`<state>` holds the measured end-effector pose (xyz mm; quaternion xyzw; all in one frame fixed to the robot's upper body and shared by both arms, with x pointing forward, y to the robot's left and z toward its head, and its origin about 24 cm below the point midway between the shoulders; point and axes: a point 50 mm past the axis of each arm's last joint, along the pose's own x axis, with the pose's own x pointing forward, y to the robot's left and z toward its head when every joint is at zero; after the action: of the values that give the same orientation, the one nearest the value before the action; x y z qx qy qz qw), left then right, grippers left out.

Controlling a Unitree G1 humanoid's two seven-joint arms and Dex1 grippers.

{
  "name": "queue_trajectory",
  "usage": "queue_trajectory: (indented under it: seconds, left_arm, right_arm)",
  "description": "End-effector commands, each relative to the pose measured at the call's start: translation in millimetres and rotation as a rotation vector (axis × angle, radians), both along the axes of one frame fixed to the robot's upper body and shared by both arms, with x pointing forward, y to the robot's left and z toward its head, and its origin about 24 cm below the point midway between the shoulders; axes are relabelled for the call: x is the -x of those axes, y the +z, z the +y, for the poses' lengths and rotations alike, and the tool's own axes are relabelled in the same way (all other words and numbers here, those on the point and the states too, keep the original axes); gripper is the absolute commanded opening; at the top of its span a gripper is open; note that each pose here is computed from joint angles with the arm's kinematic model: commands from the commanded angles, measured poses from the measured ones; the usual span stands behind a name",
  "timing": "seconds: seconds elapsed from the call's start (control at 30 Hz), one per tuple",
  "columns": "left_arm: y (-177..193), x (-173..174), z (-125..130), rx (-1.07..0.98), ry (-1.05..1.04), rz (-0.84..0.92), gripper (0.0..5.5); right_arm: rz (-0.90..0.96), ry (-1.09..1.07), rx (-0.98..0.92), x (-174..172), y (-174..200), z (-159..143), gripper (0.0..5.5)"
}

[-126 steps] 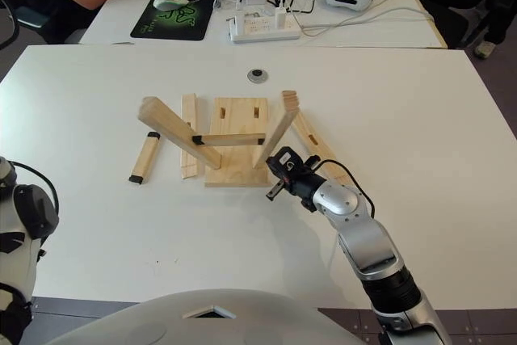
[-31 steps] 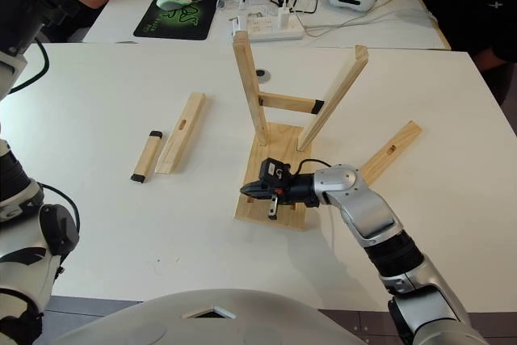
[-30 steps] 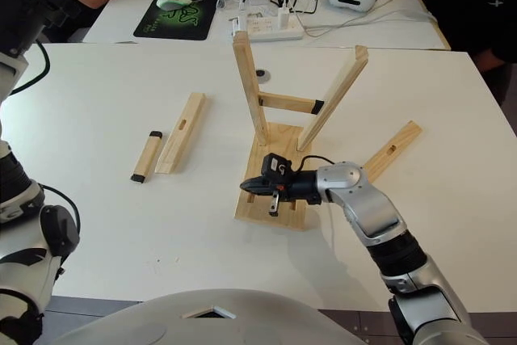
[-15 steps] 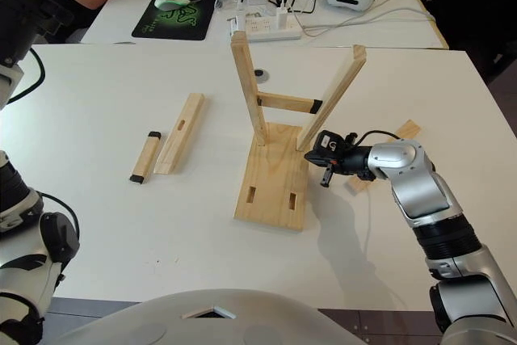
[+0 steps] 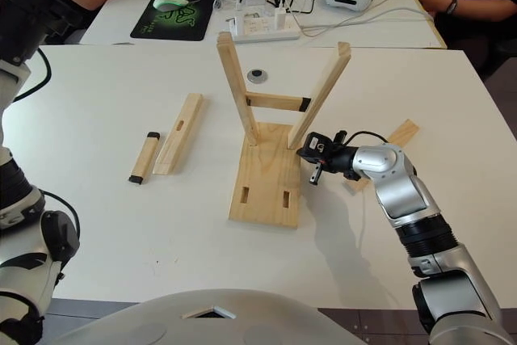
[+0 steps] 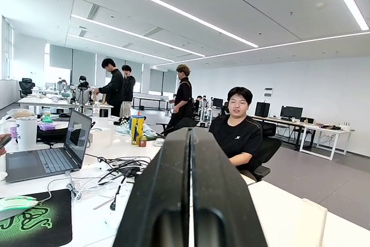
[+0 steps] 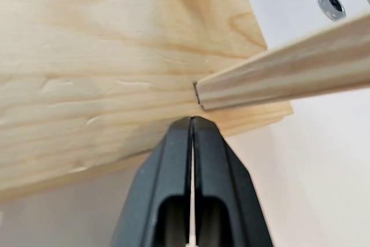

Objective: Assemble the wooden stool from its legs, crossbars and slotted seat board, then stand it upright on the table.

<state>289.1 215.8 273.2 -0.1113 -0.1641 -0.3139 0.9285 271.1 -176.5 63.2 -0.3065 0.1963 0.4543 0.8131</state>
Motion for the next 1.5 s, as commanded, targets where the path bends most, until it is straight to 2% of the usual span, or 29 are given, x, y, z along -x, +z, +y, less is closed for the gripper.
queue_trajectory:
  seconds: [0.03,0.53,0.83,1.07,1.23,1.33,1.5]
  left_arm:
    - [7.3,-0.3,-3.5,-0.020,-0.010,-0.025,0.01]
    - [2.0,2.6,-5.7,-0.009,-0.007,-0.011,0.01]
    - [1.0,3.1,-5.4,0.000,0.012,-0.019,0.01]
    - [1.1,2.1,-7.1,0.004,0.008,-0.023,0.01]
    - [1.2,3.9,-4.7,0.008,0.017,-0.026,0.01]
    - [-1.7,6.9,-1.9,0.007,0.031,-0.023,0.01]
    - [-0.5,13.3,1.7,0.012,0.059,-0.035,0.01]
  right_arm:
    - [0.124,-0.028,0.014,8.9,-42.3,18.9,0.00]
    - [0.156,-0.283,0.035,-3.5,-72.0,33.9,0.00]
    - [0.154,-0.505,0.050,-18.9,-84.6,27.8,0.00]
    - [0.174,-0.552,0.031,-20.6,-88.6,27.5,0.00]
    - [0.091,-0.561,-0.202,-30.5,-52.1,30.7,0.00]
    - [0.024,-0.578,-0.287,-29.4,-25.7,10.2,0.00]
    - [-0.015,-0.465,0.012,-6.4,-8.6,-35.1,0.00]
